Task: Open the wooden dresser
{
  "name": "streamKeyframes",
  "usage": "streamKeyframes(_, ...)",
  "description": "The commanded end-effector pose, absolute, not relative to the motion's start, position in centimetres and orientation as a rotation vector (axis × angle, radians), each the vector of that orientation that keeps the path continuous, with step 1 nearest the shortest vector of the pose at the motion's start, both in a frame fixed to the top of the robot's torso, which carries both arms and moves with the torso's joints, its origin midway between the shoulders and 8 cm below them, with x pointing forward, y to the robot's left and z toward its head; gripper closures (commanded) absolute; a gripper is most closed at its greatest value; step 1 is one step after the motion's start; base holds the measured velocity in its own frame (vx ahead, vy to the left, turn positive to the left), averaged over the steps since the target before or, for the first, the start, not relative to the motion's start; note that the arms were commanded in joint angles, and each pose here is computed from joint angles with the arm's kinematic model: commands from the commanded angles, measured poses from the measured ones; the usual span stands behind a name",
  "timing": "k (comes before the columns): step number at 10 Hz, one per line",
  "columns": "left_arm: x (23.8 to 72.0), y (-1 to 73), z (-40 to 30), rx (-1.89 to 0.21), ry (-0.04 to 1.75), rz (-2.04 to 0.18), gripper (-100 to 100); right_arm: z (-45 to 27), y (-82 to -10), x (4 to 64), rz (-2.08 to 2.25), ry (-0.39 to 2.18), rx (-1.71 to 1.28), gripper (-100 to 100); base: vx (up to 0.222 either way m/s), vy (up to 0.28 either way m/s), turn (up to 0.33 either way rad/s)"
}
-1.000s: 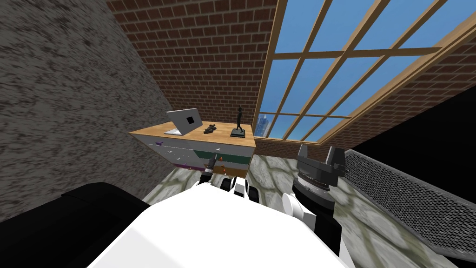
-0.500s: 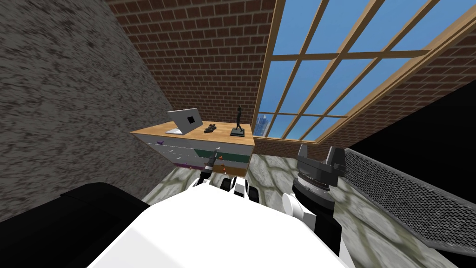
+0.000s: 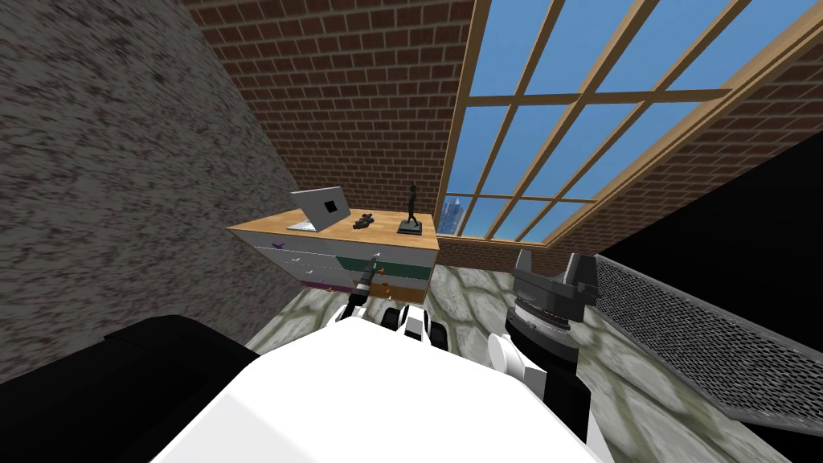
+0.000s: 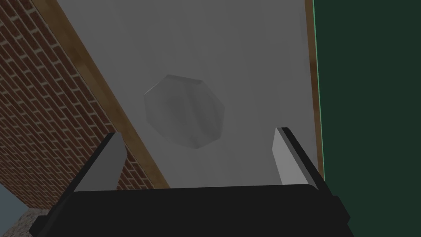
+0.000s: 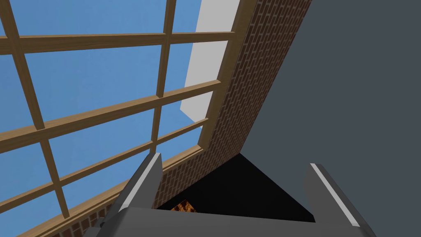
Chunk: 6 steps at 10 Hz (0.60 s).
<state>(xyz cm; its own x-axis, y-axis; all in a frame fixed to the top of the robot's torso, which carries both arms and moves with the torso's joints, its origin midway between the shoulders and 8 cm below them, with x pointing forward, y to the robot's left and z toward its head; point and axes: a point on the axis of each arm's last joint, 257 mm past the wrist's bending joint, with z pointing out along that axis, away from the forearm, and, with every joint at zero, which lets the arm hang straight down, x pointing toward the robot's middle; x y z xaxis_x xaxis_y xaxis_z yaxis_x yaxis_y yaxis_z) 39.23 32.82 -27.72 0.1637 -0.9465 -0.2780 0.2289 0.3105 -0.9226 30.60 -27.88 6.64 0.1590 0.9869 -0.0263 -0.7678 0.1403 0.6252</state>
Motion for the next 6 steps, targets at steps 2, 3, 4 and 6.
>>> streamKeyframes(2,40.2,33.0,-27.4,-0.894,1.074,-1.002,-100,6.6,-27.9,30.6,1.344,0.496,0.540,0,-0.029,-0.011,-0.008)
streamKeyframes(3,40.3,33.0,-27.3,-0.898,1.077,-1.000,-100,6.6,-27.9,30.6,1.344,0.496,0.540,0,-0.031,-0.013,-0.007)
streamKeyframes(4,40.5,33.1,-27.2,-0.901,1.081,-0.998,-100,6.6,-27.9,30.6,1.344,0.496,0.540,0,-0.023,-0.010,-0.006)
streamKeyframes(6,41.0,33.3,-27.0,-0.912,1.093,-0.991,-100,6.6,-27.9,30.6,1.344,0.496,0.540,0,-0.027,-0.013,-0.009)
